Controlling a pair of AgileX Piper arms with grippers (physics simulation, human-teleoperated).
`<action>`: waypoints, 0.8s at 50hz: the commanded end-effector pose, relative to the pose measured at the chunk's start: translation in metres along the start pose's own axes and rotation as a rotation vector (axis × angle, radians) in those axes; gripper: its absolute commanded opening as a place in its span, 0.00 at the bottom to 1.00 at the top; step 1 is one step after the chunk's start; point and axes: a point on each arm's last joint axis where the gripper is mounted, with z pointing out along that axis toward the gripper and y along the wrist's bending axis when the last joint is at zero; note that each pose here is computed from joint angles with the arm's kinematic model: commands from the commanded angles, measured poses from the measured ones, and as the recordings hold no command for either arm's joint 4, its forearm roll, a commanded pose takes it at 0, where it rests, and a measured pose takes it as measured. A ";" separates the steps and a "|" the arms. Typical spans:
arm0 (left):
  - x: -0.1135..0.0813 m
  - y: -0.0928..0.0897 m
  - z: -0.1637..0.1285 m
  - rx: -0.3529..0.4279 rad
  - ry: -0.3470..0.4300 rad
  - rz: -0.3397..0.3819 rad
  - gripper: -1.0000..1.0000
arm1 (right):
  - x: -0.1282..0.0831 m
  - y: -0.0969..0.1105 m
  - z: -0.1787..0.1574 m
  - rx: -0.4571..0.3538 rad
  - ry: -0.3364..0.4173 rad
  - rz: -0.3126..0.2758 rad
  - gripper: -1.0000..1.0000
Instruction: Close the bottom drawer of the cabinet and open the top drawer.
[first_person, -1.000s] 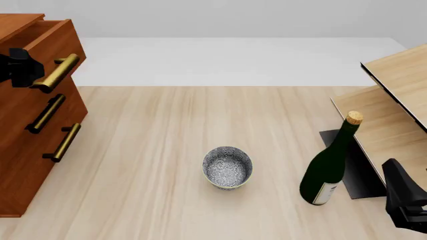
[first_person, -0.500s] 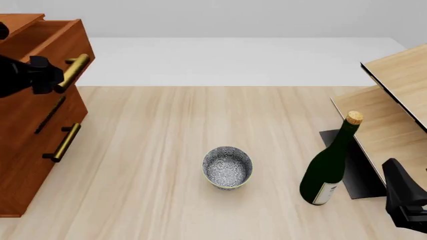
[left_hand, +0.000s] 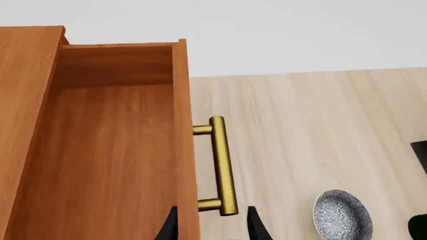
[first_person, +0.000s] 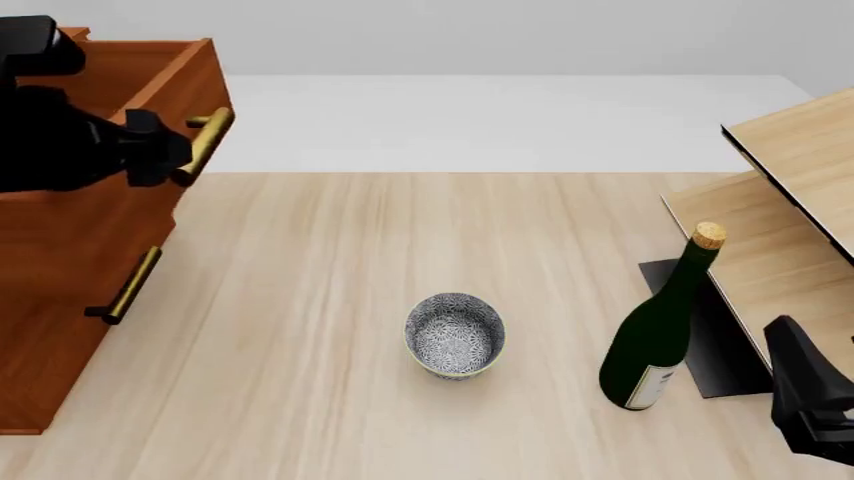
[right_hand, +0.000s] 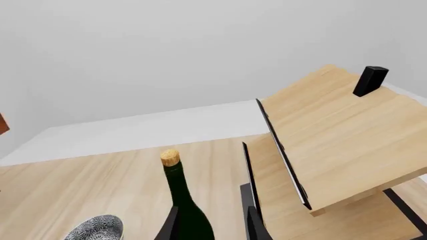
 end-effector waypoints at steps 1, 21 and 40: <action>-0.002 -0.019 0.007 0.072 0.018 0.025 1.00 | 0.000 0.000 0.000 -0.002 0.001 0.001 1.00; -0.013 -0.048 0.005 0.171 -0.002 0.056 1.00 | 0.000 0.000 -0.001 -0.006 0.001 0.005 1.00; -0.030 -0.074 -0.004 0.261 -0.040 0.084 1.00 | 0.000 0.000 -0.001 -0.005 0.001 0.007 1.00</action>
